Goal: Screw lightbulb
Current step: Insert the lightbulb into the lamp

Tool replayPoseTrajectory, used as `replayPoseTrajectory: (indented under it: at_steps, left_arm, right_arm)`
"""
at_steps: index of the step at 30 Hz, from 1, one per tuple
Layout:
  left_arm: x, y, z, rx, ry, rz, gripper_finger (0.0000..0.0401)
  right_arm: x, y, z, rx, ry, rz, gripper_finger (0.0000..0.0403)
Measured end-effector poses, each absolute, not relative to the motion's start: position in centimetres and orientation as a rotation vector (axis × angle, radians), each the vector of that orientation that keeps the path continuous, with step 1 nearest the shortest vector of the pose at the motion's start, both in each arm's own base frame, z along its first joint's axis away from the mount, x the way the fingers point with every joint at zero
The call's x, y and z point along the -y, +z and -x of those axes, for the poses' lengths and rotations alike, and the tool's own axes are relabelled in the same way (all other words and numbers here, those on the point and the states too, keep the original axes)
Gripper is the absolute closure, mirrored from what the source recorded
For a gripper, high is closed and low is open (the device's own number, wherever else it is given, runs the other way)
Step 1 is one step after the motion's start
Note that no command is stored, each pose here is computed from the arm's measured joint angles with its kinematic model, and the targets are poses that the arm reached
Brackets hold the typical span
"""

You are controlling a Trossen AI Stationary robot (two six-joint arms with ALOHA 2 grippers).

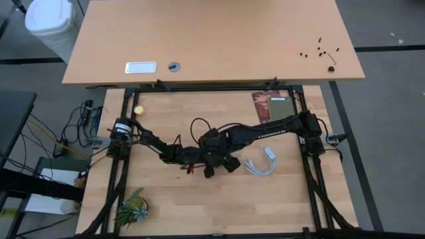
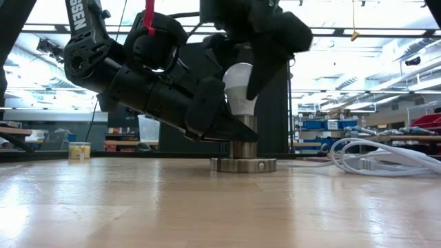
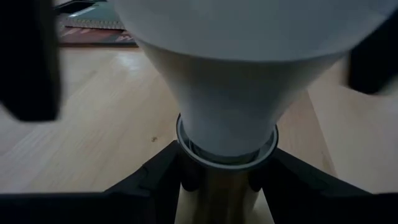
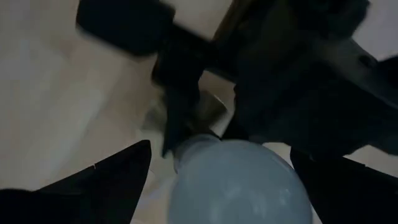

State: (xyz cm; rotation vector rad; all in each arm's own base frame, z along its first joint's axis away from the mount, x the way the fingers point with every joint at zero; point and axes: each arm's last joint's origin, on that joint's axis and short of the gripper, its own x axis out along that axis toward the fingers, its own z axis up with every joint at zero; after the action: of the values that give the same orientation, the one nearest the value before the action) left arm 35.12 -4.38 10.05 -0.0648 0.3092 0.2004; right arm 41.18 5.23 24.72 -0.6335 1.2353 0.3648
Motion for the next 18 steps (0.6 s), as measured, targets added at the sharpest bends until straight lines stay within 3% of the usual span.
replayPoseTrajectory:
  at_steps: [7,18]
  left_arm:
    - [4.46,10.05,-35.10,-0.311,0.192,0.056,0.0208]
    - [4.46,10.03,-35.10,-0.312,0.192,0.055,0.0208]
  right_arm:
    - [-5.57,24.75,-41.09,-1.209,0.512,0.916,0.0016]
    - [-5.37,24.24,-41.10,-1.224,0.492,0.830,0.0085]
